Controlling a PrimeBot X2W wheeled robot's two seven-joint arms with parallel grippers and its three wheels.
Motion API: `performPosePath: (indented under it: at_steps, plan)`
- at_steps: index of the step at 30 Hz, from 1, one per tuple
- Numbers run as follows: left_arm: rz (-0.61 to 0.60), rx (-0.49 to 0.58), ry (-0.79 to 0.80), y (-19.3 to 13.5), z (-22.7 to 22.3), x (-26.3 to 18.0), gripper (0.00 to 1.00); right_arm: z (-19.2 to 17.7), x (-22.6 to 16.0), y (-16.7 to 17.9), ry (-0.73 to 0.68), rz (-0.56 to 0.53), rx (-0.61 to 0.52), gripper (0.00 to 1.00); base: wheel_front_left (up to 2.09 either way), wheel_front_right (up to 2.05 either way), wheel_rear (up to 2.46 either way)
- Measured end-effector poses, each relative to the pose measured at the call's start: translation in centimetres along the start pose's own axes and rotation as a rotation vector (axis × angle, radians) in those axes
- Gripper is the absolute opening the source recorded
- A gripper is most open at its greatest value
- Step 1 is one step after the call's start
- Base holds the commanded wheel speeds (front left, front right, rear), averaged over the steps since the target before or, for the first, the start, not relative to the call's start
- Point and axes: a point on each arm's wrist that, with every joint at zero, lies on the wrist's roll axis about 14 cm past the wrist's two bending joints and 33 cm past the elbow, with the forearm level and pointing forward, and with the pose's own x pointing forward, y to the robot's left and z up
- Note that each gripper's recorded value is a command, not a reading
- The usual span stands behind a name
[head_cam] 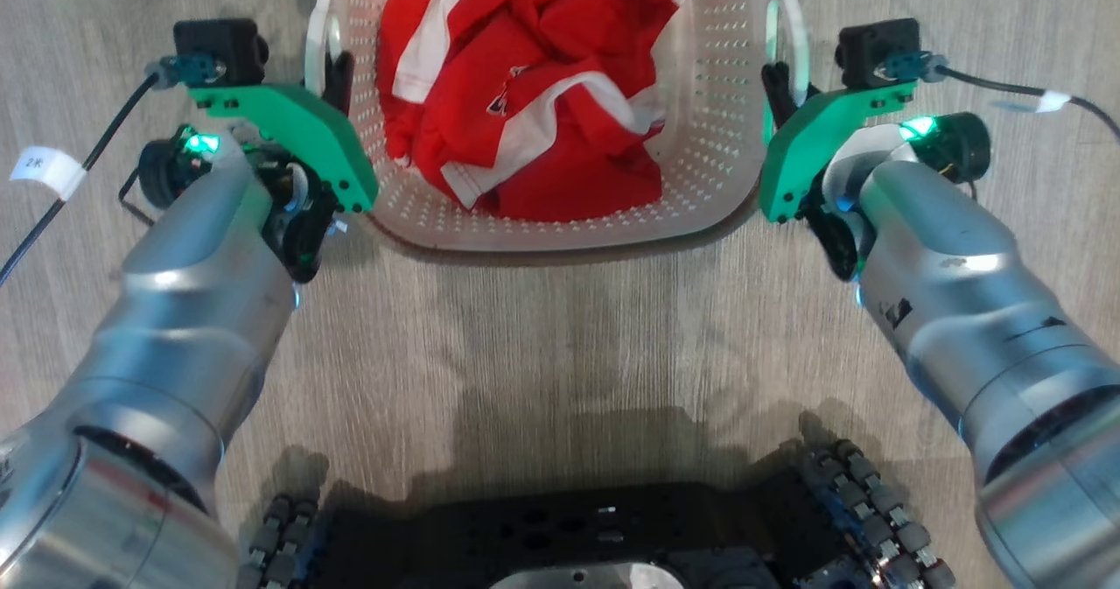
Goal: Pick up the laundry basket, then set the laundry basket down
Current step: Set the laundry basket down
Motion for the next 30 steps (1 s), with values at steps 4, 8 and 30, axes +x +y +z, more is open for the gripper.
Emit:
performPosePath:
  at_steps: [4, 8, 30]
  plan:
    - [-0.004, -0.006, -0.006, 0.0, -0.1, 0.3, 0.00, -0.4, 0.3, -0.3, 0.006, -0.005, 0.001, 0.00, 0.00, 0.00, 0.00]
    - [0.009, -0.022, 0.014, 0.3, -1.4, 0.2, 0.00, -0.9, 0.5, -0.4, 0.028, -0.003, 0.001, 0.00, 0.00, 0.00, 0.00]
    - [0.027, -0.042, 0.025, 0.6, -2.4, 0.1, 0.00, -1.0, 0.8, -0.5, 0.062, -0.009, 0.016, 0.00, 0.00, 0.00, 0.00]
